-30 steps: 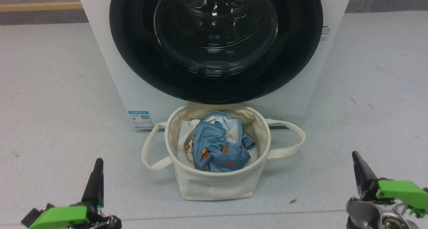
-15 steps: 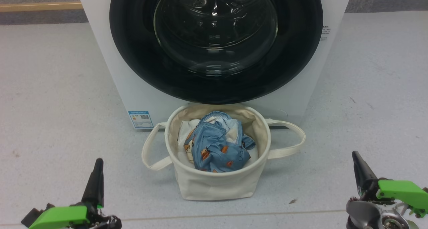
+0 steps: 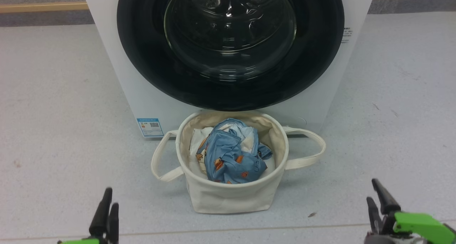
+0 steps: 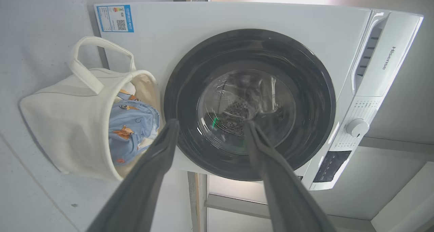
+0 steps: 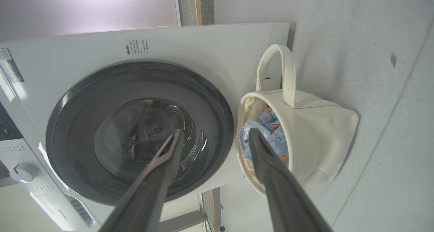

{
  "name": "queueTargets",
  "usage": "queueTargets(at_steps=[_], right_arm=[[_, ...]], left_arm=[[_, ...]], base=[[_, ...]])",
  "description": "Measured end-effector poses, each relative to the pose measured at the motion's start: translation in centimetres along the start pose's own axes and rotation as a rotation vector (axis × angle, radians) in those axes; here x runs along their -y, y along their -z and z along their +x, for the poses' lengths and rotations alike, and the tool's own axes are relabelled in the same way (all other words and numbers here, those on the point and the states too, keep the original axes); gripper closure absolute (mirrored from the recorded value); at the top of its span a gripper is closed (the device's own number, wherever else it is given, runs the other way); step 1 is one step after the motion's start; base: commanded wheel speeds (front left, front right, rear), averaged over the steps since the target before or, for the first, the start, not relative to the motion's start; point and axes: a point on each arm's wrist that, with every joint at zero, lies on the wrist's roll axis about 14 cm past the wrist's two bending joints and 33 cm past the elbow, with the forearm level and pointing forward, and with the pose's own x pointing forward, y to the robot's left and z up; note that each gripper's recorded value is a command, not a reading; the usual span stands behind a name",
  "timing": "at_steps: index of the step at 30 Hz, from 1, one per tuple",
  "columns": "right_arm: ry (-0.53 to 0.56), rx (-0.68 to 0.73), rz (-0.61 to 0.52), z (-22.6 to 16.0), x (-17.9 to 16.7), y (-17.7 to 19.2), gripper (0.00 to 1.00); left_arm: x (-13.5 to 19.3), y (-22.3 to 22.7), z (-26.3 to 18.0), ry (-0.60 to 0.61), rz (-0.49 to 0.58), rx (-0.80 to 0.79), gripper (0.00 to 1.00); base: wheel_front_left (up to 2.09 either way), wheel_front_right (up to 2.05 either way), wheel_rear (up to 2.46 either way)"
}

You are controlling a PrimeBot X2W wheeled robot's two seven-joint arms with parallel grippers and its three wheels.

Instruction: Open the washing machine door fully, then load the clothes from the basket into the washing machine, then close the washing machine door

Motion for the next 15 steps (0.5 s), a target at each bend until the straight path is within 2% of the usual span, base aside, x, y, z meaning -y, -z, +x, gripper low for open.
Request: queueTargets(at_steps=[3,15], right_arm=[[0.039,0.0,0.007,-0.6,1.4,0.2,0.0],[0.008,0.004,-0.014,0.1,0.3,0.3,0.0]], left_arm=[[-1.5,-0.1,-0.6,-0.044,-0.005,0.004,0.0],[-0.5,-0.6,-0.1,-0.022,0.022,0.025,0.0]], base=[[0.0,0.0,0.0],[0.0,0.0,0.0]])
